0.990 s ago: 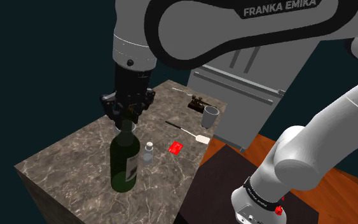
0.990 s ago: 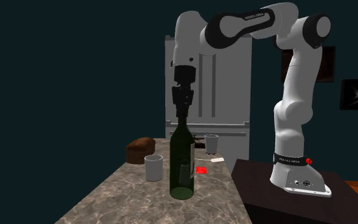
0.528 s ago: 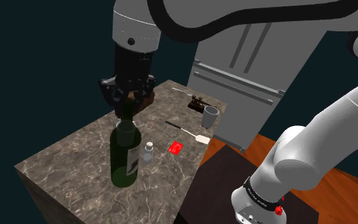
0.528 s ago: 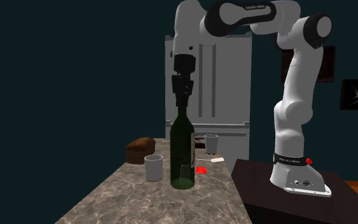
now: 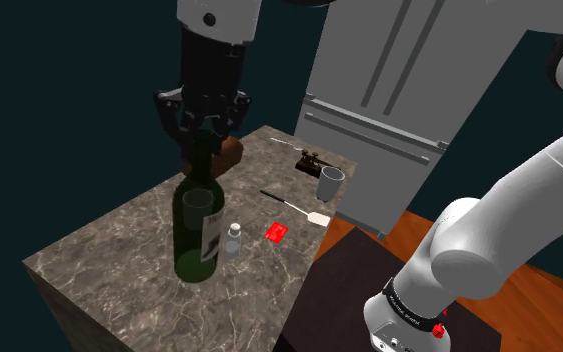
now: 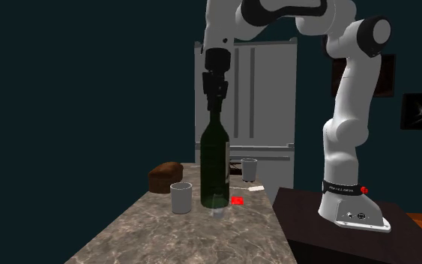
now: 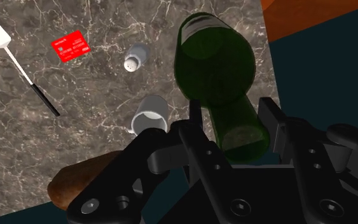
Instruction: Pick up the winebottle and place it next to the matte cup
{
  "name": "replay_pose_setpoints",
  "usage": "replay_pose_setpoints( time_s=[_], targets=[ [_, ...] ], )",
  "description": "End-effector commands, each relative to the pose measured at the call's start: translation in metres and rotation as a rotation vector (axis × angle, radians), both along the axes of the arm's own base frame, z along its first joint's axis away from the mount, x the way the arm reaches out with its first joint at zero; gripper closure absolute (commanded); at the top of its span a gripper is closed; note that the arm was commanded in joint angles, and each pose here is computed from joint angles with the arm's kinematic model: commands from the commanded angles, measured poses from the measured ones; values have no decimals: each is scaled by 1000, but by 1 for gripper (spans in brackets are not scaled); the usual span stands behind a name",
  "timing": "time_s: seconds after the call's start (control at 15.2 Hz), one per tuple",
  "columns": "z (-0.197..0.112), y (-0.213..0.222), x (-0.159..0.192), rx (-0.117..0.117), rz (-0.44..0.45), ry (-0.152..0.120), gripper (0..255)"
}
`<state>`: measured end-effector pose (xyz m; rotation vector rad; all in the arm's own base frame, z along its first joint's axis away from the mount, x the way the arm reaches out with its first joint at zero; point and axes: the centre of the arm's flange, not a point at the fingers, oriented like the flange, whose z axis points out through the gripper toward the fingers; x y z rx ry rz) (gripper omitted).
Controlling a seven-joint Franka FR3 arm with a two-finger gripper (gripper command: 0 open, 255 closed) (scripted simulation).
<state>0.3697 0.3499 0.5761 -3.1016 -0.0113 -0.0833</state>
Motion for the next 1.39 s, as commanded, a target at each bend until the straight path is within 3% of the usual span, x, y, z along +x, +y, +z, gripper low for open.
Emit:
replay_pose_setpoints(
  time_s=[0.0,0.92,1.32],
  targets=[
    [10,1,-1,0,0,0,255],
    [80,1,-1,0,0,0,255],
    [80,-76,19,0,0,0,255]
  ],
)
